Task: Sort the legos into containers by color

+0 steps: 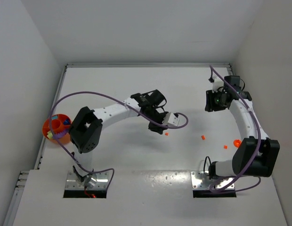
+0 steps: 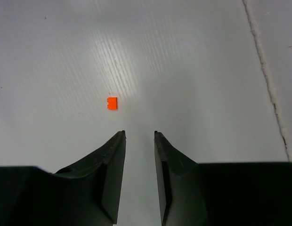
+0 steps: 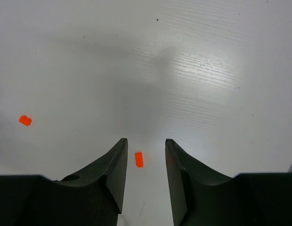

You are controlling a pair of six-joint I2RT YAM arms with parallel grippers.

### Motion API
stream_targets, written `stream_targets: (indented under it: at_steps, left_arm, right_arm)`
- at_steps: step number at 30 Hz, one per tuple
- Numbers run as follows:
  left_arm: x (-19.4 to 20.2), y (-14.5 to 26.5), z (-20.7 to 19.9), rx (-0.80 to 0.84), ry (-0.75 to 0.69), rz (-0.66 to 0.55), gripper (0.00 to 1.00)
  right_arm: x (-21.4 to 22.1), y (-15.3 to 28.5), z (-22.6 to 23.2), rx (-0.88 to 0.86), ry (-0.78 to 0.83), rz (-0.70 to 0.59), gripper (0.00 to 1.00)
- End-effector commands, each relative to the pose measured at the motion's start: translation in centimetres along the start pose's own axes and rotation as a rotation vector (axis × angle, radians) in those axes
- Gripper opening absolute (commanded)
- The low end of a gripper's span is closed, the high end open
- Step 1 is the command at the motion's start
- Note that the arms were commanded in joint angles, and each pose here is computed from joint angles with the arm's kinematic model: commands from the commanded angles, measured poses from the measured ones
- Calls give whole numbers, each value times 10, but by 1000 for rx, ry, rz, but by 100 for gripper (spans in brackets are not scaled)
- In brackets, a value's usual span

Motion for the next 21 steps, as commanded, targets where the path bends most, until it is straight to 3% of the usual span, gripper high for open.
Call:
stream_targets:
  at_steps: [1,11,21]
  left_arm:
    - [4,-17,6,-20,-76,-12,36]
    - [25,-56,16,-39,-176,28,49]
    - [36,-76,37,-35,-198,54,45]
  right_arm:
    - [-18,15,0,-29,-30,-110,38]
    - [-44,29,-2,-89,-107,-175,39]
    - [-49,28,-3,-135,-137,-170,39]
Point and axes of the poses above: each gripper's point midway between its finger pads, its own y axis back along the fingers, its own z axis along the line the jaws close on, x = y × z, the point moved 2 cm from there along y, back along the fingers, and after that the axes turned 13 degrees about -y, right-handed, at the moved point
